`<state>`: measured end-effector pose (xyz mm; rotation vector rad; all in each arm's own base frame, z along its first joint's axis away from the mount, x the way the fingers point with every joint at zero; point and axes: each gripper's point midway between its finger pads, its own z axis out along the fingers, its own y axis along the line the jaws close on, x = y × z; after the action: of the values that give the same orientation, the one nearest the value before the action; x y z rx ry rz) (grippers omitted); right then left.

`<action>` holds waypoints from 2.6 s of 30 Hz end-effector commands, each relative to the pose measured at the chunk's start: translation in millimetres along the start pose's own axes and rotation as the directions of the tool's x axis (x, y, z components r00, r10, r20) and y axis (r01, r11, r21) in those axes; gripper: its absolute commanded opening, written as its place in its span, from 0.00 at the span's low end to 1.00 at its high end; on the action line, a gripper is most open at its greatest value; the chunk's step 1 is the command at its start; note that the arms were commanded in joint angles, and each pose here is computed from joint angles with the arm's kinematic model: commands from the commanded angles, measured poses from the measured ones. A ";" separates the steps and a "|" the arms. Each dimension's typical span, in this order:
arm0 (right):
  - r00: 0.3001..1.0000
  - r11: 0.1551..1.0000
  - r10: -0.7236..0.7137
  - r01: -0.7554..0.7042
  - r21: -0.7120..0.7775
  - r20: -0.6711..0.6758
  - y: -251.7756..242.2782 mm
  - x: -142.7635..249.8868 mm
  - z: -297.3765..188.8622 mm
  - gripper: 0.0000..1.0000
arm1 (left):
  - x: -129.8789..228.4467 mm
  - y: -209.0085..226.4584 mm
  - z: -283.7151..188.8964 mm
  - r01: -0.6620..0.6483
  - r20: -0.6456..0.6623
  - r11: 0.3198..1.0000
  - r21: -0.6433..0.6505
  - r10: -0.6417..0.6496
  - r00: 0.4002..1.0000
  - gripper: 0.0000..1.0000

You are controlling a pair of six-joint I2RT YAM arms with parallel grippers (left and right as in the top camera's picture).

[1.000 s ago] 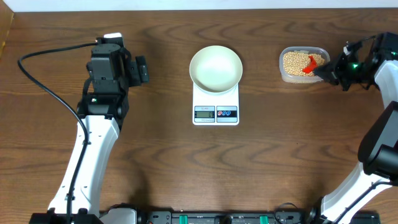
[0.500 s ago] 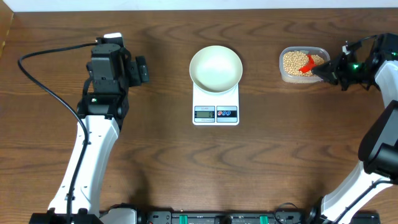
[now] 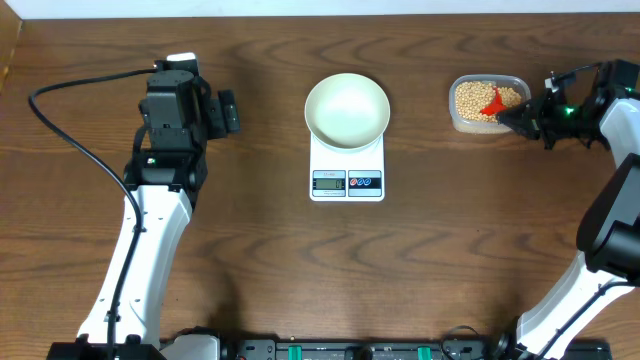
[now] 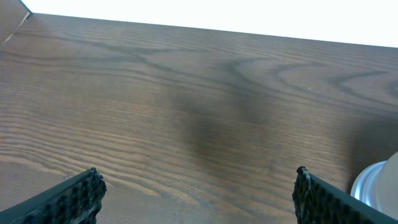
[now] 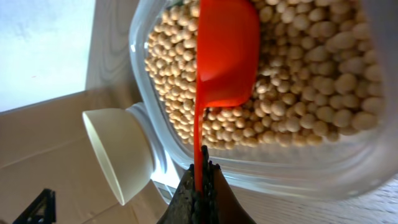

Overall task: Scoop item into bowl and weigh 50g on scale
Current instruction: 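Drag the red scoop through the soybeans with the right gripper, then lift the filled red scoop out of the tub with the right gripper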

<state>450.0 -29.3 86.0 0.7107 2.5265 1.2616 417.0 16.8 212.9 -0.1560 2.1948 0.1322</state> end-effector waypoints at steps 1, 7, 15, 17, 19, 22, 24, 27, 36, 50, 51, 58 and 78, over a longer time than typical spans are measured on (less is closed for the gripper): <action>0.999 0.998 0.004 -0.007 -0.067 -0.042 -1.3 4.6 10.9 0.01 | -1.3 0.0 1.1 -0.015 0.000 1.000 0.005 0.015 1.000 0.98; 1.000 0.990 -0.008 0.005 -0.142 -0.022 1.6 -1.6 -3.5 0.01 | -1.3 -0.1 1.1 -0.015 0.000 1.000 0.006 0.015 1.000 0.99; 1.000 0.972 -0.006 0.007 -0.234 0.007 1.2 -7.5 -27.6 0.01 | -1.3 0.0 1.1 -0.015 0.000 1.000 0.005 0.015 1.000 0.99; 1.000 0.969 -0.012 0.014 -0.246 0.011 1.0 -7.6 -30.9 0.01 | -1.3 0.0 1.1 -0.015 0.000 1.000 0.005 0.015 1.000 0.99; 1.000 0.966 -0.015 0.018 -0.257 0.014 1.3 -7.7 -33.3 0.01 | -1.3 0.0 1.1 -0.015 0.000 1.000 0.005 0.015 1.000 0.99; 1.000 0.965 -0.013 0.017 -0.263 0.017 0.1 -7.8 -36.5 0.01 | -1.3 0.0 1.1 -0.015 0.000 1.000 0.005 0.015 1.000 0.99; 1.000 0.964 -0.011 0.016 -0.267 0.019 -0.8 -7.9 -38.6 0.01 | -1.3 0.0 1.1 -0.015 0.000 1.000 0.005 0.015 1.000 0.99; 0.999 0.959 -0.020 0.027 -0.283 0.024 0.9 -8.2 -41.1 0.01 | -1.3 0.0 1.1 -0.015 0.000 1.000 0.005 0.015 1.000 0.99; 0.997 0.929 -0.066 0.079 -0.362 0.048 8.8 -7.1 -53.4 0.01 | -1.3 0.0 1.1 -0.015 0.000 1.000 0.005 0.015 1.000 0.99; 0.989 0.870 -0.127 0.148 -0.470 0.077 27.6 -4.8 -62.8 0.01 | -1.3 0.0 1.1 -0.015 0.000 1.000 0.005 0.015 1.000 0.99; 0.988 0.861 -0.133 0.155 -0.484 0.079 30.7 -4.6 -63.3 0.01 | -1.3 -0.1 1.1 -0.015 0.000 1.000 0.006 0.015 1.000 0.99; 0.982 0.797 -0.169 0.185 -0.575 0.082 52.0 -0.6 -65.7 0.01 | -1.3 0.0 1.1 -0.015 0.000 1.000 0.005 0.015 1.000 0.99; 0.938 0.742 -0.344 0.241 -0.626 -0.046 120.3 19.3 -2.1 0.01 | -1.3 0.0 1.1 -0.015 0.000 1.000 0.005 0.015 1.000 0.99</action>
<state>472.4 19.9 174.7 0.0157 1.9823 1.7789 416.9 16.8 212.9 -0.1560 2.1952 0.1323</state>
